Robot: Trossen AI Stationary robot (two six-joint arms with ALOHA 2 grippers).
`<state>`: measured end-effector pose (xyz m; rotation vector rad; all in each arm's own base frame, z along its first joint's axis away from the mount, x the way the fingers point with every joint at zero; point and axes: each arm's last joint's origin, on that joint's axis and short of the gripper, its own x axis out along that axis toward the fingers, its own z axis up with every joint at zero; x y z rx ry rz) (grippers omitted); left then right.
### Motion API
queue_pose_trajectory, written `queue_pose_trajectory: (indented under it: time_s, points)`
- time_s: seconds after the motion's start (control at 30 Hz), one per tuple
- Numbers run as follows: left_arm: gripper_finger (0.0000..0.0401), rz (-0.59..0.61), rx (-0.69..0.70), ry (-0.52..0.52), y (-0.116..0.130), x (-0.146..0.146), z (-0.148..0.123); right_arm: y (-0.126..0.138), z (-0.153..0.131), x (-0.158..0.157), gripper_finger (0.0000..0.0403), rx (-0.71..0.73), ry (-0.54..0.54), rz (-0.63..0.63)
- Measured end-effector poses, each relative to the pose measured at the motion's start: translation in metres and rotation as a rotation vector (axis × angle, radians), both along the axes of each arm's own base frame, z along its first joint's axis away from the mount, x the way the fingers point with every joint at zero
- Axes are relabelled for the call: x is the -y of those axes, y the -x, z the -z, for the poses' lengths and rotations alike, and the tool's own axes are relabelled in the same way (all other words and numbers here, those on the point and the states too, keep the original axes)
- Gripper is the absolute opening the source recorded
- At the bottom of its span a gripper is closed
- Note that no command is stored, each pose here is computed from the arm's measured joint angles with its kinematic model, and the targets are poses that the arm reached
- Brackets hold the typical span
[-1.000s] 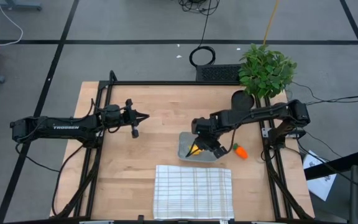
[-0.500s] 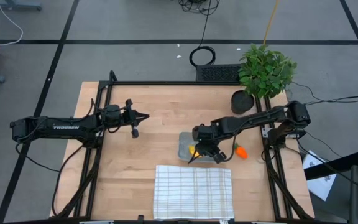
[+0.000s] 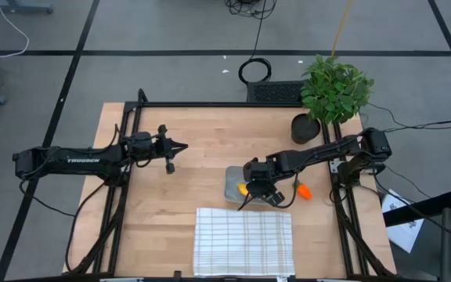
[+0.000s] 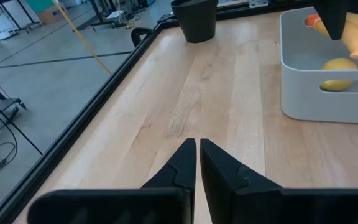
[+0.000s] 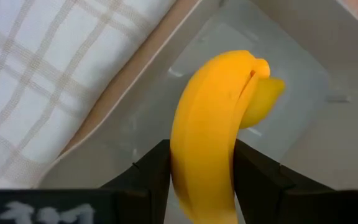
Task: Pick and placing Produce into tupperware
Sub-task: Put the yellow banana into the gray bin
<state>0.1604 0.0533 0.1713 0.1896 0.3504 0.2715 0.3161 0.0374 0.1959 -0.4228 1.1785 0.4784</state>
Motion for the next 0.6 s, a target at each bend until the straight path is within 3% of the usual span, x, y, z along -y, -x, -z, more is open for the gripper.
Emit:
queue_pose_trajectory:
  time_s: [0.6]
  points:
    - [0.0026,-0.003,0.002,0.009,0.0000,0.0000,0.0001,0.0028,0.0006,-0.0042,0.0137,-0.027,-0.027,-0.026]
